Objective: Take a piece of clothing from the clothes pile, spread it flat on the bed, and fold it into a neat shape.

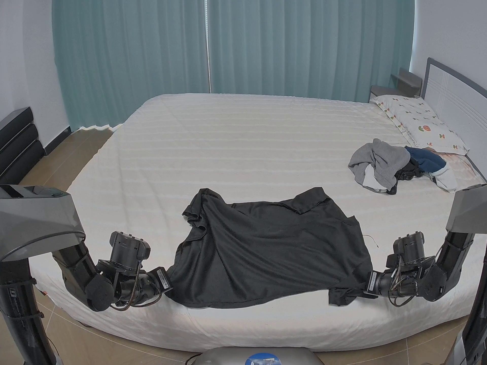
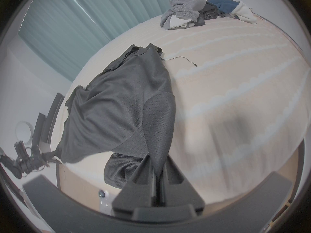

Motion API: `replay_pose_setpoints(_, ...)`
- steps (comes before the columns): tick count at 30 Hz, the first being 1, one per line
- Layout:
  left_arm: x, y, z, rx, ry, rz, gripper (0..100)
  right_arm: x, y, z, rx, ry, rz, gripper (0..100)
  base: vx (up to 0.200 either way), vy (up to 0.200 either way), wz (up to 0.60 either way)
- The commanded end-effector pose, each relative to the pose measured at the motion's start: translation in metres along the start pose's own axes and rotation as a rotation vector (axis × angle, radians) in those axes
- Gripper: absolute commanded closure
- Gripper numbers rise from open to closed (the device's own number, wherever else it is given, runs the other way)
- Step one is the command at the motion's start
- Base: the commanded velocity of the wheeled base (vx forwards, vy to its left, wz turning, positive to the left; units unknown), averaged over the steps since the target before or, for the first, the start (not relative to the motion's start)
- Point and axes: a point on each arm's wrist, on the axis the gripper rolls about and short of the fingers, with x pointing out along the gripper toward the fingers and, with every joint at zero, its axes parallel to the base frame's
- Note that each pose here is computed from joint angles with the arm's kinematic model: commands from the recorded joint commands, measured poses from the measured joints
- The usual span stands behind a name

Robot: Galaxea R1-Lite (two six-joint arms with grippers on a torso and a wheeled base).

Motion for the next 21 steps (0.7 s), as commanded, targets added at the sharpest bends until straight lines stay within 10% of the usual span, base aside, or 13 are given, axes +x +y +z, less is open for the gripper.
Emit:
replay_pose_setpoints(1,-0.013,0.002,-0.002,0.052,0.01,0.019,100,-0.039,0.001,-0.011,-0.062,0.021,-0.001,100,0.0,0.0,0.0)
replay_pose_setpoints(19,-0.019,0.013,-0.016,0.151,0.123,0.135,100,-0.043,-0.014,-0.052,-0.1,0.229,-0.085,100,0.0,0.0,0.0)
replay_pose_setpoints(20,-0.019,0.013,-0.017,0.155,0.126,0.136,0,-0.041,-0.013,-0.052,-0.1,0.232,-0.085,0,0.0,0.0,0.0)
replay_pose_setpoints(21,-0.019,0.013,-0.017,0.161,0.128,0.136,0,-0.039,-0.013,-0.053,-0.099,0.239,-0.086,0,0.0,0.0,0.0)
